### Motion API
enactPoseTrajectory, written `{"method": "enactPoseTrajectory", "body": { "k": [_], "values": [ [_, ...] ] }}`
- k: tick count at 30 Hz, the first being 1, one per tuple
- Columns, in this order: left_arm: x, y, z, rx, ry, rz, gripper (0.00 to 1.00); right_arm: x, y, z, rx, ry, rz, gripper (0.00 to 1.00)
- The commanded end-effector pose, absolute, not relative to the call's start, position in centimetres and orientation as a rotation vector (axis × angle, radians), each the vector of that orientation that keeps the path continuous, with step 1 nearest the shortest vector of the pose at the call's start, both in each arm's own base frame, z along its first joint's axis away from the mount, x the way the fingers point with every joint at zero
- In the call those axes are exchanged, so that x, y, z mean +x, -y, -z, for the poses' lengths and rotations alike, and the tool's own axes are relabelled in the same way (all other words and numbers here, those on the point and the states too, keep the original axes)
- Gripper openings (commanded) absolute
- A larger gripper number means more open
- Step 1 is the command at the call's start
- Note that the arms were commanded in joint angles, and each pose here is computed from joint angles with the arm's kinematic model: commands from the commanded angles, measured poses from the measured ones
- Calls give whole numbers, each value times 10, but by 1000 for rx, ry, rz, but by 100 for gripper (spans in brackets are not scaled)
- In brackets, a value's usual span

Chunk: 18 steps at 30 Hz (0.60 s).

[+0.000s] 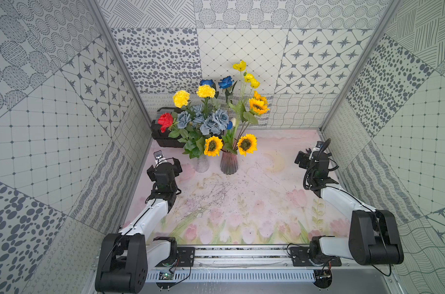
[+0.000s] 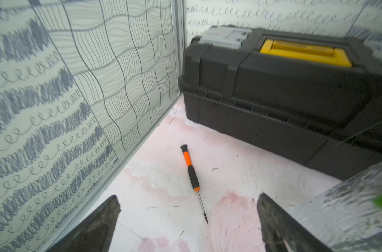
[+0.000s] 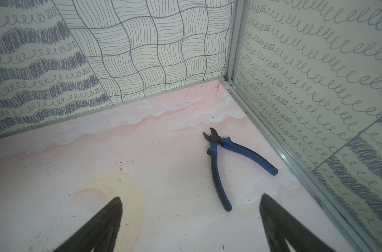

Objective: Pick out yellow flowers from the vase
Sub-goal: Pick up the flower from the vase.

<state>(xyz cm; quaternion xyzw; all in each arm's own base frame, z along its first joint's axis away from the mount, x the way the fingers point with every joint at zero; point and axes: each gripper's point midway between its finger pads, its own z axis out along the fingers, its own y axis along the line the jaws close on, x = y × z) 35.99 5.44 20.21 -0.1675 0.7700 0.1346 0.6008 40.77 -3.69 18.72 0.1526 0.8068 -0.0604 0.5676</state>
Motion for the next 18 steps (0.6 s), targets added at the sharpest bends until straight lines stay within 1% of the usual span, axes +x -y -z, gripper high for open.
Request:
{"method": "enactPoseTrajectory", "body": {
  "k": [1, 5, 9, 12, 14, 18],
  "values": [
    [339, -54, -232, -424, -1803, -429, 98, 401, 31, -208, 386, -1891, 79, 98],
    [333, -35, -274, -368, -1752, -382, 98, 396, 24, -216, 387, -1880, 29, 98],
    [315, -18, -303, -317, -1706, -318, 98, 396, 14, -218, 361, -1880, -16, 98],
    [308, 4, -314, -228, -1720, -250, 98, 397, 2, -219, 323, -1891, -50, 98],
    [309, 29, -317, -98, -1757, -189, 98, 398, -3, -214, 304, -1905, -68, 98],
    [308, 57, -309, 74, -1811, -187, 98, 399, -10, -203, 290, -1929, -86, 98]
  ]
}}
